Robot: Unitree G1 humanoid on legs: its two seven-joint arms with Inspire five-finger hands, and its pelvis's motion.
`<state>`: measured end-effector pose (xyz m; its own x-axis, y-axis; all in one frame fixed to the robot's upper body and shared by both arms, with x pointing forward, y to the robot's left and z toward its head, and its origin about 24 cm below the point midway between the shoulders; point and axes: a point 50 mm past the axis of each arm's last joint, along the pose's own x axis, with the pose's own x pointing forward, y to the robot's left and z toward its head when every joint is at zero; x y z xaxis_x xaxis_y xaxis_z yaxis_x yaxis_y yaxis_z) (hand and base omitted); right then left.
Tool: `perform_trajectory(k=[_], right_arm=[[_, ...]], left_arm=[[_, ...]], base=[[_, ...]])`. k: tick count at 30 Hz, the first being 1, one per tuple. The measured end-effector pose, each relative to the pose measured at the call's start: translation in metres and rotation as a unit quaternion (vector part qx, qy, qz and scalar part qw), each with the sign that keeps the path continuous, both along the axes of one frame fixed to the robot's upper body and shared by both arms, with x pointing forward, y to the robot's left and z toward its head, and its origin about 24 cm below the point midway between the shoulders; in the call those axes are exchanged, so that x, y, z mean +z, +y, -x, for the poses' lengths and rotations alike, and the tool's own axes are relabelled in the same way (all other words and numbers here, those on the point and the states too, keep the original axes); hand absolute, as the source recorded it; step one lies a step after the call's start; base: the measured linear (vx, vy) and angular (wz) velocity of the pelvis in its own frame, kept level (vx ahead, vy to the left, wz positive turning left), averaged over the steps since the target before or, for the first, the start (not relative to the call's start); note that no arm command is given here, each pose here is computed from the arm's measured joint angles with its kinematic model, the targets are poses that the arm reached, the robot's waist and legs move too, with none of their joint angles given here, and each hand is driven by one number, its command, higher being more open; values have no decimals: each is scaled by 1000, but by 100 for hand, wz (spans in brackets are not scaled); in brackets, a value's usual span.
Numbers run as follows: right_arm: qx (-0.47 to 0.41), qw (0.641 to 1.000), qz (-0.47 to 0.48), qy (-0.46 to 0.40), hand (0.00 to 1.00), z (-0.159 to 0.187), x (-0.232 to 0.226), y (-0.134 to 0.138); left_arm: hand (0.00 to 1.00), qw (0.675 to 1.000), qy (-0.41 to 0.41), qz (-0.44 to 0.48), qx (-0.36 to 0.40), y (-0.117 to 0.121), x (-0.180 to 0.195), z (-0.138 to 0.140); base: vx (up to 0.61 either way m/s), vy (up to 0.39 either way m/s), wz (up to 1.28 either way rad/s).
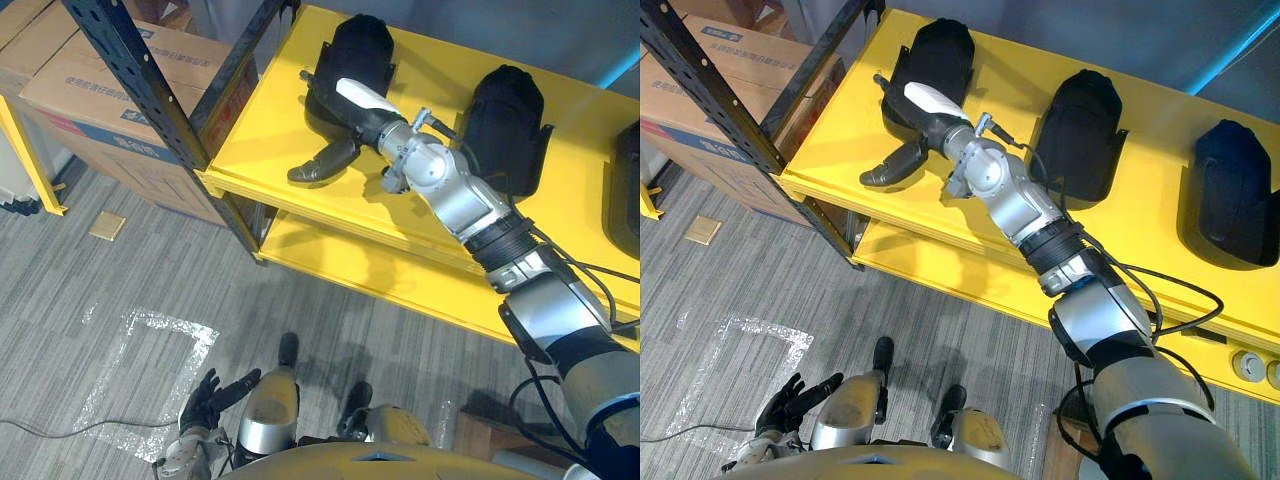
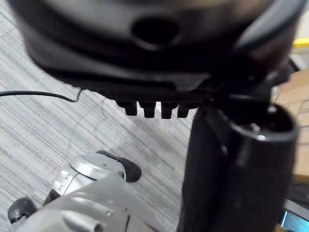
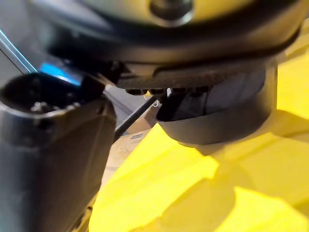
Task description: Walk over and take three plastic housings, then place them on the shelf
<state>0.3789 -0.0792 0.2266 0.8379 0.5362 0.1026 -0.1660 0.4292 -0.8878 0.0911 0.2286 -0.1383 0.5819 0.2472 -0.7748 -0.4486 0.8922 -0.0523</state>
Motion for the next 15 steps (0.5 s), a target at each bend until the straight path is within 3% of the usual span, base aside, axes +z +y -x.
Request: perform_trajectory(k=[7, 15], right_arm=[[-8, 1000, 4, 0, 100, -4, 6, -4], [32, 997, 11, 71, 100, -3, 3, -1]], left_arm=[[100, 1000, 0, 21, 16, -2, -1, 1], [100, 999, 7, 29, 14, -3, -2, 2]], base=[[0, 0, 0], [-14, -7, -3]])
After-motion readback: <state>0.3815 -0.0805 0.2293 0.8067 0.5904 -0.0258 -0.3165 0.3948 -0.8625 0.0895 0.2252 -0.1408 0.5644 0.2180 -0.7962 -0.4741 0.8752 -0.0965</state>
